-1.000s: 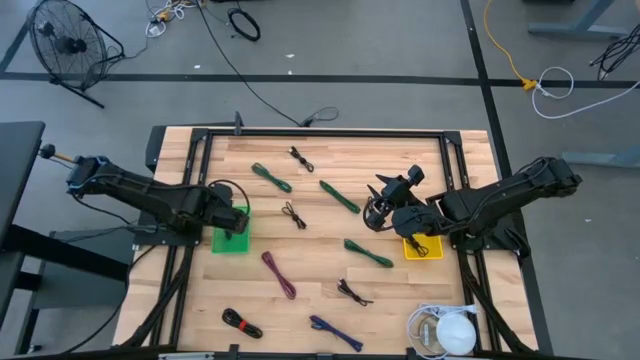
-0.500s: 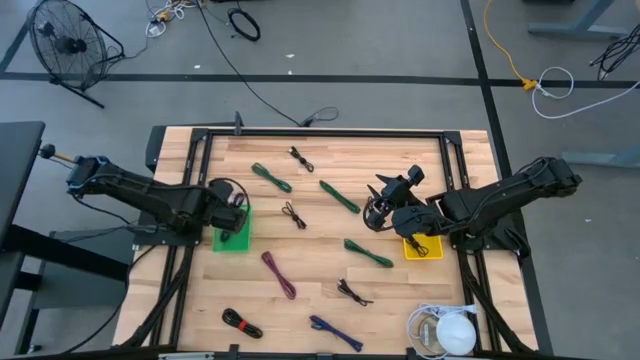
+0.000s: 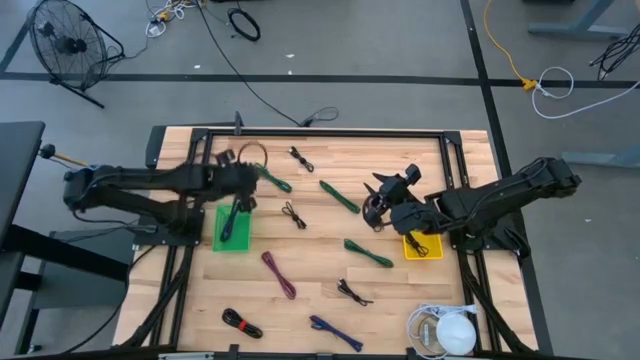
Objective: Pick & Place USB Port
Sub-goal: Put the green black charger cable into the green bin
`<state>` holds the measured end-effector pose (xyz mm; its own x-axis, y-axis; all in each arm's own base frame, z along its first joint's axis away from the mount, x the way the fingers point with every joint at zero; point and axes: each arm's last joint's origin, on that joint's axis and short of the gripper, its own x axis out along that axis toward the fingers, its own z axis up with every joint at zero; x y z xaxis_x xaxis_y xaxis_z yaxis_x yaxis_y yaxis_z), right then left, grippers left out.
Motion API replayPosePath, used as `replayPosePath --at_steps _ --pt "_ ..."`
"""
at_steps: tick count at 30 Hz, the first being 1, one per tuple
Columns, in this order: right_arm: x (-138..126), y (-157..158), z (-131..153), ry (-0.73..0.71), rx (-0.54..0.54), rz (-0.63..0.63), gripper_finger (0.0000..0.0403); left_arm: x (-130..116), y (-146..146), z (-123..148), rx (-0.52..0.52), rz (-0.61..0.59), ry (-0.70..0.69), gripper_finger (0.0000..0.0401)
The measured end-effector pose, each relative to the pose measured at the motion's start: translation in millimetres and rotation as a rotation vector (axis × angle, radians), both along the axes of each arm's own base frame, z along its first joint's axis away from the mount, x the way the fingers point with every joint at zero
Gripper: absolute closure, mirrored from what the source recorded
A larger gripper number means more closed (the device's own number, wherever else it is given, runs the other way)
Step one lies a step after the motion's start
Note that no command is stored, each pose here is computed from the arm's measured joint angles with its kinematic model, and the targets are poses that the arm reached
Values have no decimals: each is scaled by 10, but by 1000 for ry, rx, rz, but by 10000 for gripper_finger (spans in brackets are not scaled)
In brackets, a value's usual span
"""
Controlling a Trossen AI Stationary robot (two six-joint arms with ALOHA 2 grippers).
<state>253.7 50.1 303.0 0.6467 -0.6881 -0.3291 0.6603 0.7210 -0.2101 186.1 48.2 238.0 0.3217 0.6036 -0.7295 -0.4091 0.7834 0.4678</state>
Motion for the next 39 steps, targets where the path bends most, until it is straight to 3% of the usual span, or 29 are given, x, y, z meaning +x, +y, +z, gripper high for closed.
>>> replayPosePath --at_steps 6,12,20,39 --pt "17 4 19 -24 8 6 245 102 305 -65 -7 -196 96 224" --pt "28 4 26 -40 29 18 245 285 533 -332 -59 -388 207 224" --pt "33 8 28 -43 41 32 245 404 690 -744 -108 -464 404 224" --pt "44 -13 37 -55 44 23 245 578 744 -866 -58 -634 359 224"
